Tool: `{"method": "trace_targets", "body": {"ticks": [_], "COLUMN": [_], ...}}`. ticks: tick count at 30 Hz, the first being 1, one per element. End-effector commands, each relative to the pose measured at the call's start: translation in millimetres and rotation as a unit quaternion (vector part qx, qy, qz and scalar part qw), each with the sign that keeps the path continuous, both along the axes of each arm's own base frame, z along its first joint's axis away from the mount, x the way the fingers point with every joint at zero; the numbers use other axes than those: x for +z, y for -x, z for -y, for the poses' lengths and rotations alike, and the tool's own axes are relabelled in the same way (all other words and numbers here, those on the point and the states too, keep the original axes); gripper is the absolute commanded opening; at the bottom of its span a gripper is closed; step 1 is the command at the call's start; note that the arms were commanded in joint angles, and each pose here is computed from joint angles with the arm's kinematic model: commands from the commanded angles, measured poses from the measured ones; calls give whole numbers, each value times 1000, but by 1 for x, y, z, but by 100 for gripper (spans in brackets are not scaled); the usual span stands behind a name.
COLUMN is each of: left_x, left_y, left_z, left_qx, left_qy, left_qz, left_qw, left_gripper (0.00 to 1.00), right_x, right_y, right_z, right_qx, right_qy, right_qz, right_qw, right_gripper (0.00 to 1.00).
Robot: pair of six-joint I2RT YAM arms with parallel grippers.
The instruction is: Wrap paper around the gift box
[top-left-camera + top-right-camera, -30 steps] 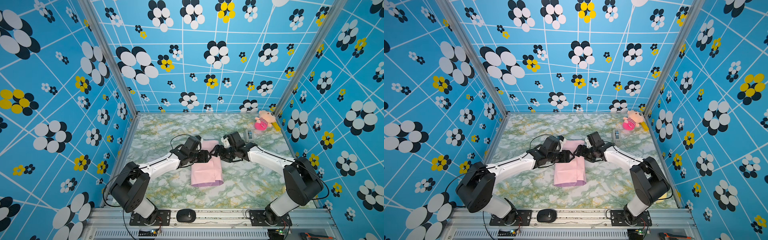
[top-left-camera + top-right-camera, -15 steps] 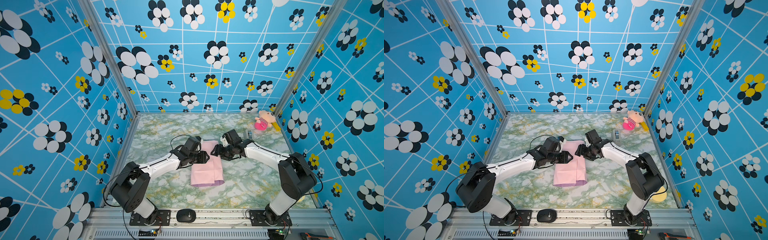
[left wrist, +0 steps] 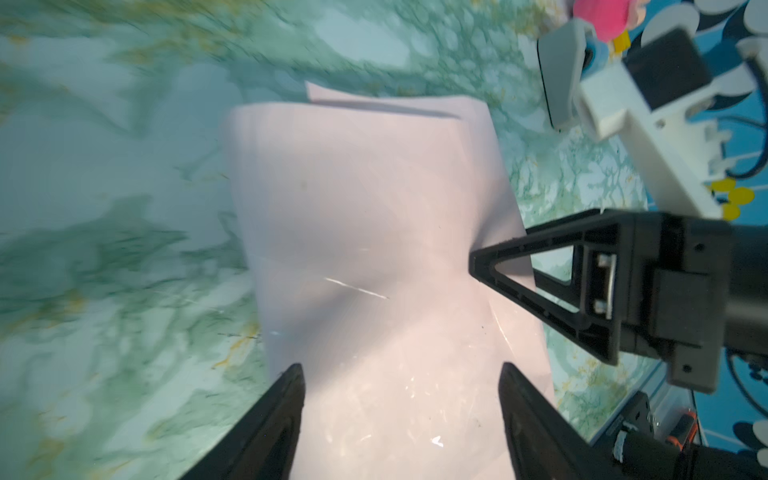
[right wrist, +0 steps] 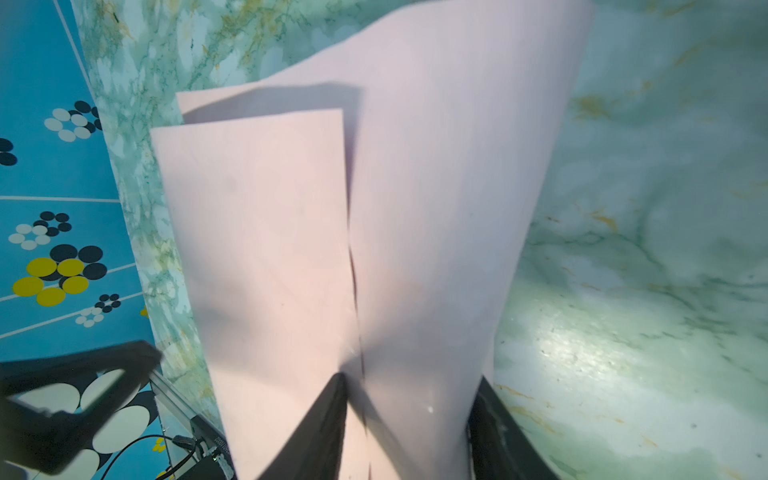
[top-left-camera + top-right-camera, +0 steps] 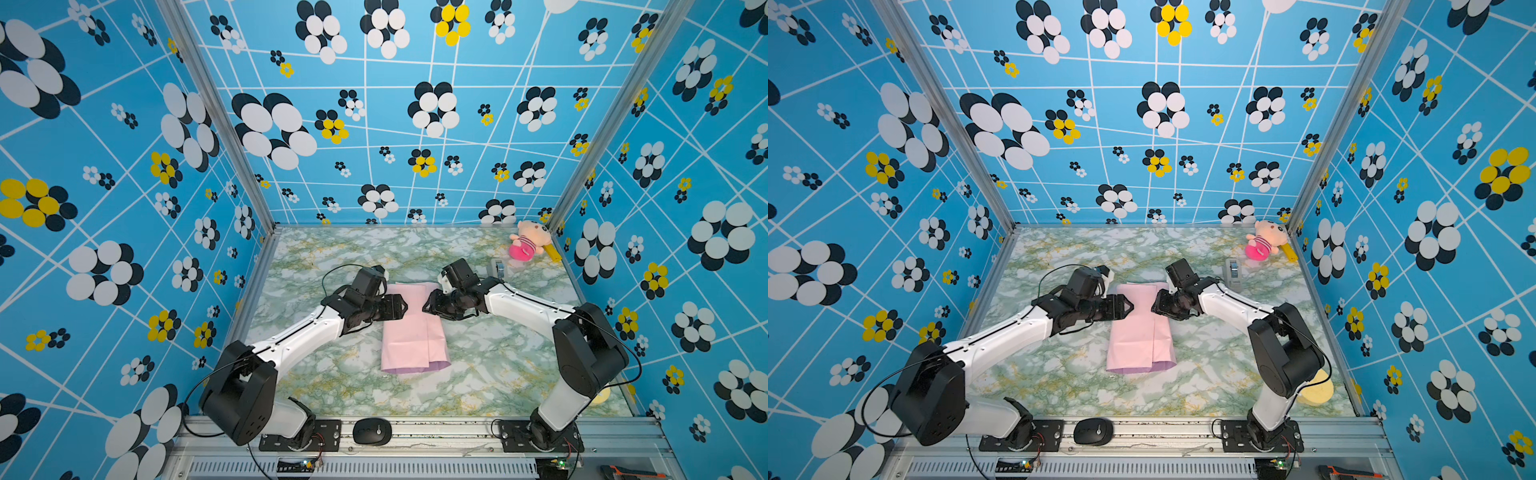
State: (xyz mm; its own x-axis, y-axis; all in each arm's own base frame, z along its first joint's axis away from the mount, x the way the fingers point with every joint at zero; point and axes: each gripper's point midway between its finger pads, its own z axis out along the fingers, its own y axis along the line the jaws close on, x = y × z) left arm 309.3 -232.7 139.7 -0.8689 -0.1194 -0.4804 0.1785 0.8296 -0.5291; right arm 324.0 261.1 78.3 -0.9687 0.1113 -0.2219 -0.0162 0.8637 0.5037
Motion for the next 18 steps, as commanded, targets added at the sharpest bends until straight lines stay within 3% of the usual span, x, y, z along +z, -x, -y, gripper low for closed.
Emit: {"method": "trace_targets", "body": {"ticks": [1, 8, 18], "left_x": [-18, -50, -37], "left_y": [12, 22, 17], "left_z": [-36, -20, 20], "left_qx": [53, 45, 5], "left_qy": [-15, 23, 24], "left_qz": [-35, -87, -75], "left_qw": [998, 995, 997], "left_gripper": [76, 75, 75], "right_x": [-16, -4, 4], "right_y": [8, 7, 10], "right_z": [16, 10, 3], "right_qx": [-15, -20, -28], "right_qy": [38, 14, 7], "right_qz": [-20, -13, -13], "right_qw": [999, 1000, 1000], "right_gripper": [48, 48, 50]}}
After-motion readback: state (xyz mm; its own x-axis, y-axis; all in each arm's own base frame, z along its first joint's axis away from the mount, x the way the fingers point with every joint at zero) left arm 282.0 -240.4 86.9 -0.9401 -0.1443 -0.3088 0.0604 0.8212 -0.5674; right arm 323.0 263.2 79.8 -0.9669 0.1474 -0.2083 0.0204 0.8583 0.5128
